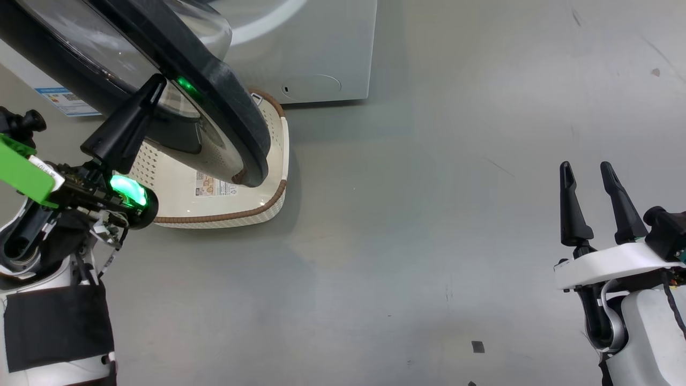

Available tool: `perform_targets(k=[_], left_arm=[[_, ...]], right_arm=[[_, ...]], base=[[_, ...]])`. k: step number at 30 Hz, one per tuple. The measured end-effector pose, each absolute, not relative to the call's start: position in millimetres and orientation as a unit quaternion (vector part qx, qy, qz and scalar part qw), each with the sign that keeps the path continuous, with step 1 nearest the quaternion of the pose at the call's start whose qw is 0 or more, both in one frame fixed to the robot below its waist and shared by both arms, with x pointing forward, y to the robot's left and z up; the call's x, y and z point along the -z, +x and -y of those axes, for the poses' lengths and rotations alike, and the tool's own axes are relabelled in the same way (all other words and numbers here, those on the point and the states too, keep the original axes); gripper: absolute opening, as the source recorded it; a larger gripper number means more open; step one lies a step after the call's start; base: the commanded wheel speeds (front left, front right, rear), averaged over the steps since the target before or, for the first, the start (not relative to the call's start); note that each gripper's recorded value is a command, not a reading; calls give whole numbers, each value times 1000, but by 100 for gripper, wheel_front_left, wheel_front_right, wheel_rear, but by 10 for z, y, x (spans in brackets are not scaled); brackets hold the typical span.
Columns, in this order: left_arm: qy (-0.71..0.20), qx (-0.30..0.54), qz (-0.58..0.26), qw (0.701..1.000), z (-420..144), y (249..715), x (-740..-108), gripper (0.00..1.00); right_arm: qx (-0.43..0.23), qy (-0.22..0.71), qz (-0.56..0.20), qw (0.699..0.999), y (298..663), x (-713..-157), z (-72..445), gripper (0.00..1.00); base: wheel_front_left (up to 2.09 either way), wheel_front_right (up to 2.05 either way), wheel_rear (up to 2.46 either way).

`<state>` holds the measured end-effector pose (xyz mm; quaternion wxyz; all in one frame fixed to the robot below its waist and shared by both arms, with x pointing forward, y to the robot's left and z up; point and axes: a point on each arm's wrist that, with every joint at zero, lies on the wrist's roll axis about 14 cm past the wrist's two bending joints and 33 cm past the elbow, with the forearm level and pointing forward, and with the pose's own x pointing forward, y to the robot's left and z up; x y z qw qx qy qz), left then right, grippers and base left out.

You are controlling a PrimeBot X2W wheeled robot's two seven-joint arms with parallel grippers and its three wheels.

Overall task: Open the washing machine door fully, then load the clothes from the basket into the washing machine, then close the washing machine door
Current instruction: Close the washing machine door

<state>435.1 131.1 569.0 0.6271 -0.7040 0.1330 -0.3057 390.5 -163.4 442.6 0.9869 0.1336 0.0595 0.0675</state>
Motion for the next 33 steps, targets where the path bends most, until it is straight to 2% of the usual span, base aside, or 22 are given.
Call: perform_targets(k=[9, 22, 33], left_arm=[[-719, 304, -134, 610, -1131, 4597, -5638, 0], [-733, 288, -133, 602, -987, 4953, -5510, 0], [-734, 272, -118, 612, -1065, 4947, -5558, 0]], right_arm=[[-51, 134, -72, 987, 3882, -4331, 1732, 100], [-29, 136, -83, 987, 3959, -4219, 1857, 100], [-28, 140, -71, 987, 4010, -4280, 1857, 100]], base=[[0, 0, 0], [0, 0, 0], [0, 0, 0]])
